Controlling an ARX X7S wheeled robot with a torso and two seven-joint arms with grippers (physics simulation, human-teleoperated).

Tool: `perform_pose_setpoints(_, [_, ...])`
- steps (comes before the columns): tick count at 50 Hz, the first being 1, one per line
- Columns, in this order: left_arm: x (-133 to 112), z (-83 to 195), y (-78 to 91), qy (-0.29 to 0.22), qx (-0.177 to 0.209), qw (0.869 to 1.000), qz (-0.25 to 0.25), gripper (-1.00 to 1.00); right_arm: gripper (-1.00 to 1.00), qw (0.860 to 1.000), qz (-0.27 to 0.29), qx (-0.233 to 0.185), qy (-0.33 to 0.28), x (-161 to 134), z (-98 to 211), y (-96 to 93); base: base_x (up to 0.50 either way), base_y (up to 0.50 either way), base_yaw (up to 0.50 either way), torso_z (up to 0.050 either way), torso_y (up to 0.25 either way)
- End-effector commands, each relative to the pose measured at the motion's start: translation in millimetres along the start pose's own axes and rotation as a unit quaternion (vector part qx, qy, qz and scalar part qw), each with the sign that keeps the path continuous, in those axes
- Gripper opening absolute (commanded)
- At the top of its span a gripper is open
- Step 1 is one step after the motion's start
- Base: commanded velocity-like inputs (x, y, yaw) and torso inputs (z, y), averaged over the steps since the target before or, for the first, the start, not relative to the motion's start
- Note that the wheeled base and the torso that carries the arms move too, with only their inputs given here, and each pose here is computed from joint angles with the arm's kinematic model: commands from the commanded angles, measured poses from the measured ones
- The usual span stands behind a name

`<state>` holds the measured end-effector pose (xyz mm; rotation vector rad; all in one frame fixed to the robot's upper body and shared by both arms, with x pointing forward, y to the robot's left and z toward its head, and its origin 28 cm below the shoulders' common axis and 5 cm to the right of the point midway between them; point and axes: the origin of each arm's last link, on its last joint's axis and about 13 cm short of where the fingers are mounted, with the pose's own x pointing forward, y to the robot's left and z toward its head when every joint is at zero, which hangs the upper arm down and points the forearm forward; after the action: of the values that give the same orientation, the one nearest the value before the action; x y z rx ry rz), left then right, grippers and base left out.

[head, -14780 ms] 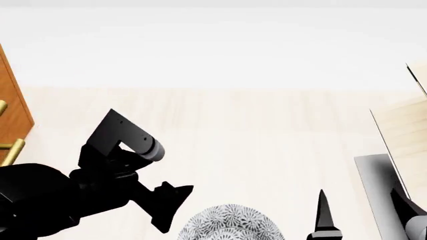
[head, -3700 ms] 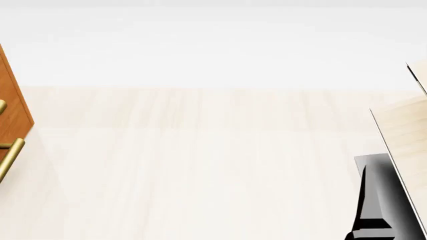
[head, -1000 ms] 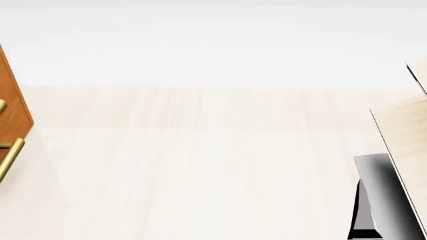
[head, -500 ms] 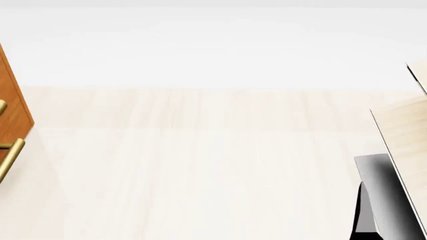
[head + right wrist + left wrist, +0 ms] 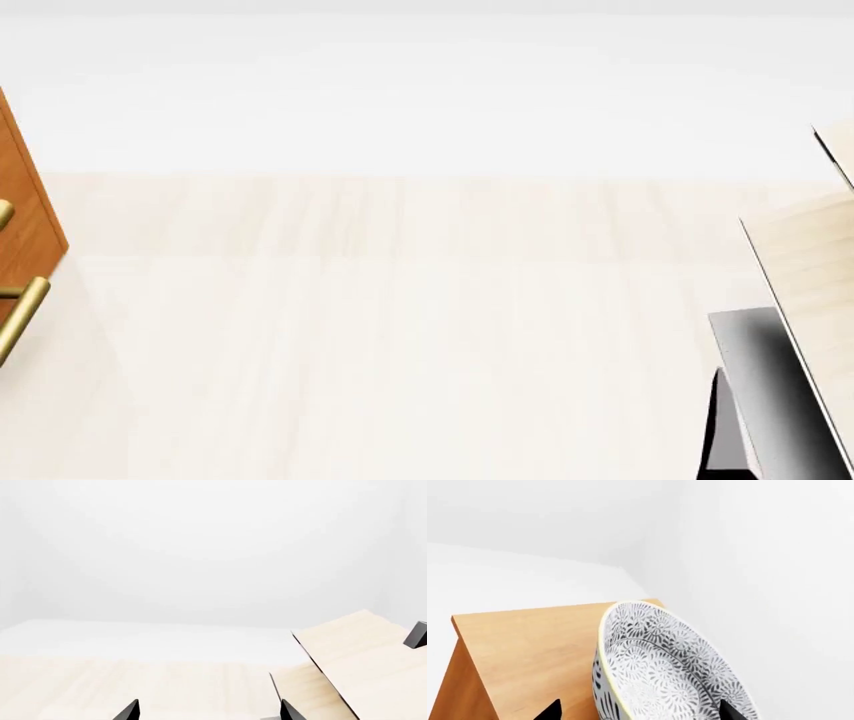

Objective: Close the top drawer of the cabinet and put the bowl on top of it.

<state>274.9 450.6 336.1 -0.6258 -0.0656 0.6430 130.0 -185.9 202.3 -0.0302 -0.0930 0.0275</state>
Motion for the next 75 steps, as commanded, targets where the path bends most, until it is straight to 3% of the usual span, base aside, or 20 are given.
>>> perform_pose_setpoints(1, [-11,3,1.3,-0.008,-0.010,1.000,-0.020,1.00,1.00,1.000,0.003,-0.001,-0.004,0,0,-0.4,0.00,0.00,0.00,0.000,0.000])
perform_pose_setpoints(4, [-13,4,2.4,-0.007,-0.014,1.000,-0.023,1.00,1.00,1.000,0.003,-0.001,-0.004,0,1,-0.2,0.00,0.00,0.00,0.000,0.000])
perform_pose_setpoints(6, [-16,3,3.4,-0.009,-0.013,1.000,-0.025,1.00,1.00,1.000,0.002,-0.001,-0.004,-2,-15,-0.2,0.00,0.00,0.00,0.000,0.000])
perform_pose_setpoints(7, [-18,3,3.8,-0.011,-0.012,1.000,-0.026,1.00,1.00,1.000,0.002,-0.001,-0.004,-1,-2,-1.2,0.00,0.00,0.00,0.000,0.000])
perform_pose_setpoints(11, [-21,4,3.4,-0.013,-0.010,0.999,-0.032,1.00,1.00,1.000,0.003,-0.001,-0.005,-1,2,-0.3,0.00,0.00,0.00,0.000,0.000])
perform_pose_setpoints(26, [-45,8,6.9,-0.031,0.015,0.998,-0.055,1.00,1.00,1.000,0.002,0.004,-0.005,-3,-1,-1.7,0.00,0.00,0.00,0.000,0.000])
perform_pose_setpoints(29, [-51,8,7.5,-0.034,0.020,0.997,-0.064,1.00,1.00,1.000,0.003,0.005,-0.005,-4,-16,-0.9,0.00,0.00,0.00,0.000,0.000])
perform_pose_setpoints(31, [-56,8,8.2,-0.035,0.025,0.996,-0.073,1.00,1.00,1.000,0.004,0.005,-0.005,-2,-2,-1.0,0.00,0.00,0.00,0.000,0.000])
perform_pose_setpoints(44, [-71,4,14.1,-0.025,0.032,0.995,-0.096,1.00,1.00,1.000,0.001,0.006,-0.014,-5,7,-3.0,0.00,0.00,0.00,0.000,0.000])
perform_pose_setpoints(56, [-89,-4,23.1,-0.017,0.065,0.991,-0.117,1.00,1.00,1.000,-0.005,0.008,-0.030,-9,20,-7.5,0.00,0.00,0.00,0.000,0.000])
perform_pose_setpoints(59, [-98,-12,29.5,-0.018,0.089,0.988,-0.128,1.00,1.00,1.000,-0.006,0.009,-0.028,-12,9,-8.6,0.00,0.00,0.00,0.000,0.000])
perform_pose_setpoints(68, [-109,-19,38.7,-0.024,0.107,0.985,-0.133,1.00,1.00,1.000,-0.006,0.010,-0.028,-13,7,-9.6,0.00,0.00,0.00,0.000,0.000])
perform_pose_setpoints(69, [-113,-20,41.9,-0.027,0.117,0.983,-0.137,1.00,1.00,1.000,-0.010,0.011,-0.026,-12,19,-11.9,0.00,0.00,0.00,0.000,0.000])
perform_pose_setpoints(75, [-122,-19,46.5,-0.032,0.127,0.981,-0.145,1.00,1.00,1.000,-0.010,0.013,-0.024,-13,2,-11.1,0.00,0.00,0.00,0.000,0.000])
